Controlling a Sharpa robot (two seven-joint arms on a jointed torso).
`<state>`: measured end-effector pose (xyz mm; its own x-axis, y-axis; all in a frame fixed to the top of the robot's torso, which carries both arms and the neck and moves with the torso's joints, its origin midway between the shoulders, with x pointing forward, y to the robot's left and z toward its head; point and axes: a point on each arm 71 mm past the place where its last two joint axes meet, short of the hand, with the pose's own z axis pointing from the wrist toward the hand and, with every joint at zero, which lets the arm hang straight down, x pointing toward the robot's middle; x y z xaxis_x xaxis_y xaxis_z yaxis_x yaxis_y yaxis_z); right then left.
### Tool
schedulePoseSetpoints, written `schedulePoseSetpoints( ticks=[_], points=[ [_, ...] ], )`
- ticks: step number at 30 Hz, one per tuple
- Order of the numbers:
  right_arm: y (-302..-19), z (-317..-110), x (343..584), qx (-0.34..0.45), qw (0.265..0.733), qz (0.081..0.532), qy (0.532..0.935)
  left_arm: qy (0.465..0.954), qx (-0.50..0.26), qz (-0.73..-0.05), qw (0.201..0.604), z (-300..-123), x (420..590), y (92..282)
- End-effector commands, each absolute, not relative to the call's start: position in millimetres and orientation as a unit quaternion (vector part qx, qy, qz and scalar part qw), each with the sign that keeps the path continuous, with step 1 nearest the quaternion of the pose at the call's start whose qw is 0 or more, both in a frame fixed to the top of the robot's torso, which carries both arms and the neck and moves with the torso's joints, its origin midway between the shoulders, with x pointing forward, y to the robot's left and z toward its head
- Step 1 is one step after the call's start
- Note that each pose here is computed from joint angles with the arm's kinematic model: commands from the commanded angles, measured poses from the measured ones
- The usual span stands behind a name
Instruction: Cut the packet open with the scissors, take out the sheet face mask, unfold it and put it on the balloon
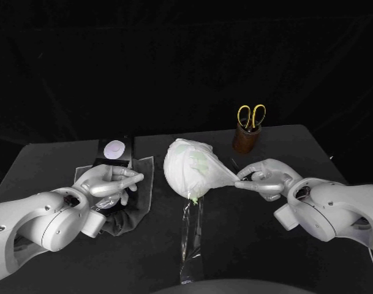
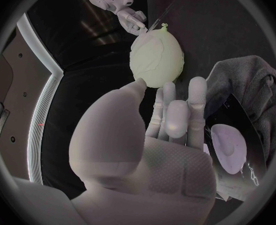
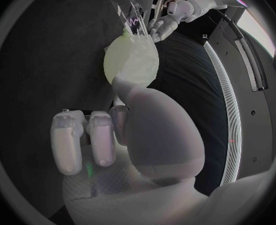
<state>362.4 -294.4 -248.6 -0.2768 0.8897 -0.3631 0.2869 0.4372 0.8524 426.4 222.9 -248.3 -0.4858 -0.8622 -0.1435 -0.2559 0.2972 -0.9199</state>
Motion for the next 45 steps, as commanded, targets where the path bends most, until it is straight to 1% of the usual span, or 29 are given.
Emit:
schedulePoseSetpoints(
  ticks=[1, 12, 20, 27, 37, 45],
  points=[
    [-298, -247, 364, 0.404, 0.443, 0.336, 0.726, 0.738, -0.367, -0.460, 0.330, -247.6, 425.4, 217.8],
    [-310, -239, 367, 0.408, 0.448, 0.332, 0.723, 0.743, -0.356, -0.459, 0.331, -248.0, 425.1, 212.8],
    [-312, -235, 364, 0.405, 0.438, 0.335, 0.730, 0.744, -0.354, -0.460, 0.331, -248.5, 425.5, 210.5],
    [-310, -236, 362, 0.403, 0.420, 0.332, 0.743, 0.745, -0.352, -0.461, 0.329, -248.6, 425.6, 207.6],
    [-315, -242, 362, 0.401, 0.404, 0.299, 0.766, 0.745, -0.351, -0.461, 0.329, -248.7, 425.6, 206.1],
    [-317, -247, 370, 0.407, 0.414, 0.277, 0.766, 0.746, -0.351, -0.462, 0.328, -248.9, 425.7, 205.1]
  ],
)
